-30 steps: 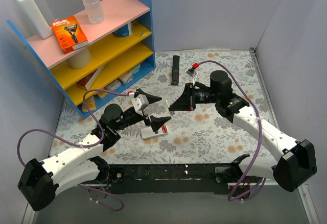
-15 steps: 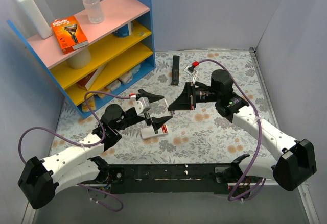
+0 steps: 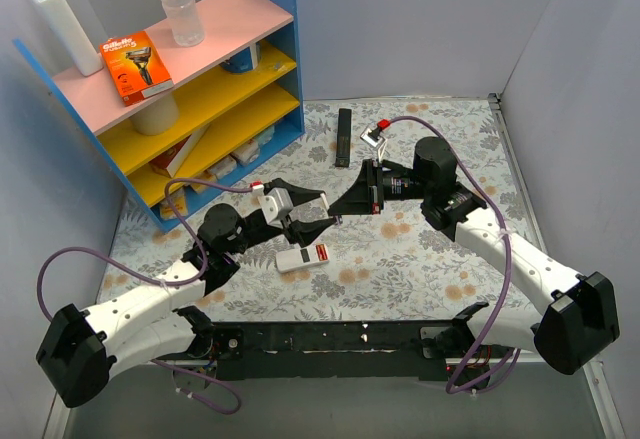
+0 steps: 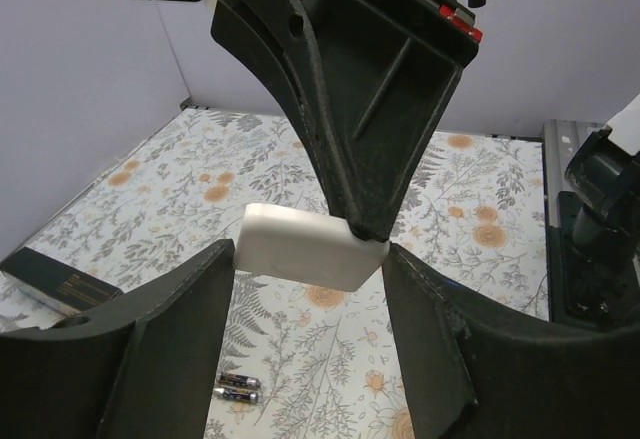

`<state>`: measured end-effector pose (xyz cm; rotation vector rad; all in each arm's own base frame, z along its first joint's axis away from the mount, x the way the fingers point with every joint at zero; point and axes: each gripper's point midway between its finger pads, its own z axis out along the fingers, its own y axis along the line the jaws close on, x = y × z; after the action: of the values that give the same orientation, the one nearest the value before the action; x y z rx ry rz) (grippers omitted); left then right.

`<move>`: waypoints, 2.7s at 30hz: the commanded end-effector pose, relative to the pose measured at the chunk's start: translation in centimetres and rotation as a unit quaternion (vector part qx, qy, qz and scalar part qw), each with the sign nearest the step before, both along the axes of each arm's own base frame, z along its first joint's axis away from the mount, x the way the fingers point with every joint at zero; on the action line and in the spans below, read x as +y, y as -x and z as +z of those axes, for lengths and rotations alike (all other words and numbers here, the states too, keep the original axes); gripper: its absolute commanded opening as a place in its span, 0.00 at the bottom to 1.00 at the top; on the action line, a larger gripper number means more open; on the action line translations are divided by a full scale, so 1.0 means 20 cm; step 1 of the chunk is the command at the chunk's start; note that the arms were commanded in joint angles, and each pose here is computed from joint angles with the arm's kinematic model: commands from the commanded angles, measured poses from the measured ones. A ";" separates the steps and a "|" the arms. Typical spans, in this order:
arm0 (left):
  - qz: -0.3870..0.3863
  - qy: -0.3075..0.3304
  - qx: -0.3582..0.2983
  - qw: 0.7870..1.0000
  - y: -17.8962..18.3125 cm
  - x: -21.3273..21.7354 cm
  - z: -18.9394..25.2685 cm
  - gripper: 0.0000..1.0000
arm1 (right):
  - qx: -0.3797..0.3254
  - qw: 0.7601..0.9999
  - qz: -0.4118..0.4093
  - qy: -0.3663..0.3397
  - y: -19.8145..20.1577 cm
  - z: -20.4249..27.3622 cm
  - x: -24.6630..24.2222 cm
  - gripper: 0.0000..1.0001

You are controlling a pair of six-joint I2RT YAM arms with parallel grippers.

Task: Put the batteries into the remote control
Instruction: Place the remote control at the center of the board, then place the battery cover at the center of the board.

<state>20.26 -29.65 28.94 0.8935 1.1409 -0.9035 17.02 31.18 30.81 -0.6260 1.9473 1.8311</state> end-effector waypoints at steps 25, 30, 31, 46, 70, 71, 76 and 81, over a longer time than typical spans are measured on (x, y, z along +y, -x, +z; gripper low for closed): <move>0.029 -0.222 0.275 0.935 -0.01 0.02 -0.50 0.19 | -0.079 0.964 -0.229 0.110 -0.28 -0.25 -0.31 0.89; 0.026 -0.271 0.326 0.905 0.01 0.02 -0.62 0.19 | -0.031 0.949 -0.244 0.200 -0.29 -0.45 -0.38 0.86; 0.021 -0.274 0.327 0.904 0.02 0.02 -0.62 0.19 | -0.021 0.948 -0.244 0.203 -0.29 -0.46 -0.38 0.84; 0.023 -0.374 0.372 0.849 0.04 0.00 -0.83 0.20 | 0.065 0.947 -0.216 0.228 -0.24 -0.69 -0.19 0.54; 0.090 -0.558 0.281 0.776 -0.11 0.04 -1.17 0.28 | 0.067 0.869 -0.403 0.280 -0.17 -1.09 -0.68 0.55; 0.088 -0.561 0.277 0.775 -0.11 0.03 -1.18 0.29 | 0.068 0.869 -0.402 0.279 -0.16 -1.09 -0.68 0.55; 0.101 -0.562 0.254 0.781 -0.14 0.01 -1.17 0.32 | 0.072 0.873 -0.394 0.279 -0.14 -1.10 -0.67 0.55; 0.100 -0.564 0.251 0.780 -0.14 -0.01 -1.18 0.32 | 0.072 0.877 -0.387 0.276 -0.14 -1.10 -0.65 0.55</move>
<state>21.95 -28.54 4.53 1.4781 2.3508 -0.1824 19.32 17.65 8.10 0.1841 2.3895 0.8113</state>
